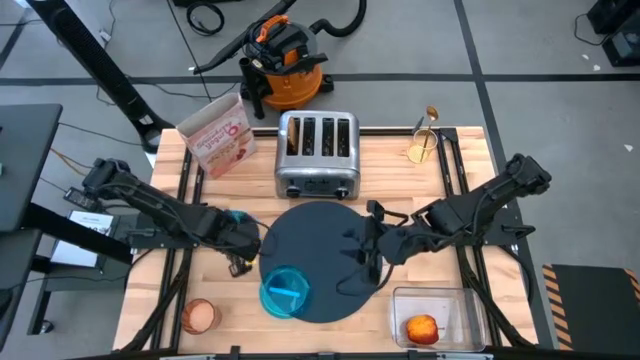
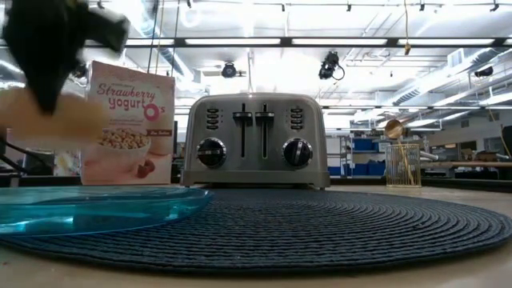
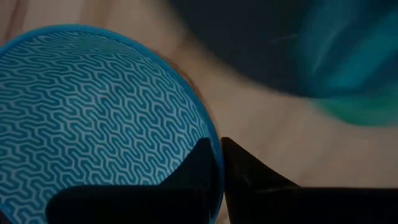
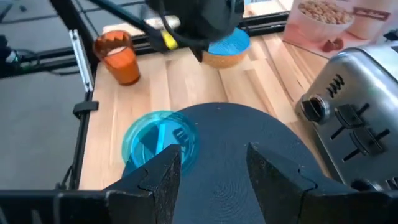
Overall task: Arrange a breakfast setting
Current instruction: Put the blue bowl on the top right side of the blue plate
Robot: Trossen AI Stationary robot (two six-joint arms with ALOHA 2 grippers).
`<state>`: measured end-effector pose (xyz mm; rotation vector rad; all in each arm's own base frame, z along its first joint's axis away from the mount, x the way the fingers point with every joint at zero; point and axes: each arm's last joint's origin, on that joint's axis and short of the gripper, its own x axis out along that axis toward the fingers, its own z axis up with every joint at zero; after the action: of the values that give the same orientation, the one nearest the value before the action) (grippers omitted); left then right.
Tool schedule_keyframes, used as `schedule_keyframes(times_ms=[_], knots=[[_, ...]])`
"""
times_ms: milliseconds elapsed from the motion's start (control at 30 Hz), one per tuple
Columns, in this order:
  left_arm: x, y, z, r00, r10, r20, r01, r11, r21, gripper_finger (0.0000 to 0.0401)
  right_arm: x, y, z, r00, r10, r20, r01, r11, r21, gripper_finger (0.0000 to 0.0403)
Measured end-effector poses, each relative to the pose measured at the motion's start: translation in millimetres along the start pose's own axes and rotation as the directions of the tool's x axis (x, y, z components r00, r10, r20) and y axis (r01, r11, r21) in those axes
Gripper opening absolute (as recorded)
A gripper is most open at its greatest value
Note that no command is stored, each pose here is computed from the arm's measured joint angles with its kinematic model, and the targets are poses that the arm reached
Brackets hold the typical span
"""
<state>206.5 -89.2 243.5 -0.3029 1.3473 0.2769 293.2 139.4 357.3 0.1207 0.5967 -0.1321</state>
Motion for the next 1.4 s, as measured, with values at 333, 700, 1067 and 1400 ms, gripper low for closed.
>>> schedule_keyframes(times_ms=[333, 700, 1067, 1400], knots=[[-8, -48, 53, 0.936, -0.241, 0.256, 0.054, 0.818, 0.572, 0.0021, -8, 8, -20, 0.991, -0.025, -0.128, 0.009, 0.993, -0.118, 0.019], [55, -87, 104, 0.952, -0.201, 0.23, -0.06, 0.615, 0.786, 0.0021, -26, 4, -41, 0.947, -0.059, -0.317, 0.071, 0.997, 0.026, 0.019], [94, -83, 122, 0.97, -0.158, 0.185, -0.054, 0.601, 0.798, 0.0026, -26, 5, -42, 0.946, -0.059, -0.32, 0.089, 0.993, 0.081, 0.019], [100, -83, 123, 0.97, -0.188, 0.154, -0.009, 0.606, 0.796, 0.0034, -26, 5, -41, 0.947, -0.055, -0.315, 0.087, 0.992, 0.087, 0.019]])
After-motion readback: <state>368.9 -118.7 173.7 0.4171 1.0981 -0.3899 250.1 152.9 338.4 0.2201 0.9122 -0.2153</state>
